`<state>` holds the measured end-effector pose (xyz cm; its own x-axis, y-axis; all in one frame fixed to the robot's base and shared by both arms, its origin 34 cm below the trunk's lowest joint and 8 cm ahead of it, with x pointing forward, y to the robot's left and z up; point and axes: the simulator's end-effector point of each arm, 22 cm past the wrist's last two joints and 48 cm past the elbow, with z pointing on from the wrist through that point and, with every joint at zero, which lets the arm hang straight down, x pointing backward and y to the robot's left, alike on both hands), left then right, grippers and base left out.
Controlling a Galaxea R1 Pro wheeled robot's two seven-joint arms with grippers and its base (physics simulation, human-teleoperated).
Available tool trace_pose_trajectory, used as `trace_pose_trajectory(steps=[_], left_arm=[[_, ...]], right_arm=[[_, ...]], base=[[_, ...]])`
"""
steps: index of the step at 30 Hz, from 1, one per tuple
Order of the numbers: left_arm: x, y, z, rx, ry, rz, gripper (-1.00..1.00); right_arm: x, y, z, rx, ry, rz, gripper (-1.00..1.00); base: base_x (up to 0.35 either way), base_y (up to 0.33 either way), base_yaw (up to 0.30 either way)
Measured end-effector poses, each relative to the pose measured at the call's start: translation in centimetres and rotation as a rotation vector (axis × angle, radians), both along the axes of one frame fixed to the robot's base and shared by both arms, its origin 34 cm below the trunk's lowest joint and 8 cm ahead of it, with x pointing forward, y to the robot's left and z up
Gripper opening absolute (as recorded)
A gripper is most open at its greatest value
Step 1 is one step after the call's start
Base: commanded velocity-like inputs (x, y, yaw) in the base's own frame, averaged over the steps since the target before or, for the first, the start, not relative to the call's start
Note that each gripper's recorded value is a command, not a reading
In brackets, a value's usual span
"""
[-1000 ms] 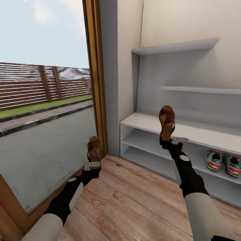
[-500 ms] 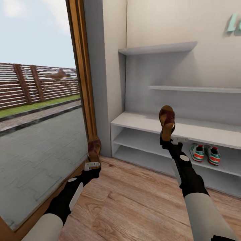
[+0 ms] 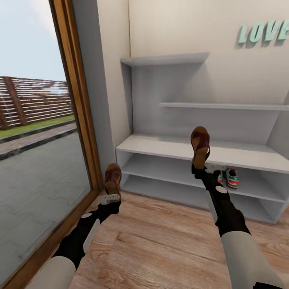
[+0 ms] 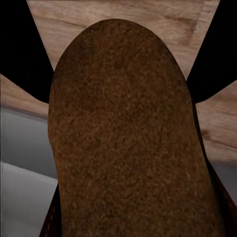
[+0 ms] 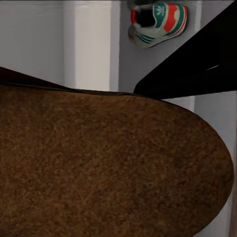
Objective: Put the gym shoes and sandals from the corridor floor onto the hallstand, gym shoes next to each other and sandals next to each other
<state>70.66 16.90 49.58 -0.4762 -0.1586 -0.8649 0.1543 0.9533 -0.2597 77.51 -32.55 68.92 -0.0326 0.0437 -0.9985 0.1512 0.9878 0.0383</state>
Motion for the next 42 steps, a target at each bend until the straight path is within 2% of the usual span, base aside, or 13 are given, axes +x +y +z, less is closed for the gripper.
trace_pose_trajectory(steps=[17, 23, 28, 42], left_arm=[[0.01, 0.0, 0.01, 0.0, 0.0, 0.0, -1.0], [0.01, 0.0, 0.04, 0.0, -0.001, 0.0, -1.0], [0.02, 0.01, 0.05, 0.0, -0.001, 0.0, -1.0], [-0.01, 0.03, -0.04, -0.001, 0.001, 0.001, -1.0]], right_arm=[[0.0, 0.01, -0.02, 0.0, 0.0, 0.0, -1.0], [-0.01, -0.04, 0.04, -0.001, -0.001, 0.0, -1.0], [0.0, -0.03, 0.03, -0.002, 0.0, 0.0, -1.0], [0.0, -0.02, 0.03, 0.0, 0.0, 0.0, -1.0]], base=[[0.0, 0.002, -0.278], [0.103, 0.188, -0.271], [0.103, 0.166, -0.065], [0.003, 0.005, -0.001]])
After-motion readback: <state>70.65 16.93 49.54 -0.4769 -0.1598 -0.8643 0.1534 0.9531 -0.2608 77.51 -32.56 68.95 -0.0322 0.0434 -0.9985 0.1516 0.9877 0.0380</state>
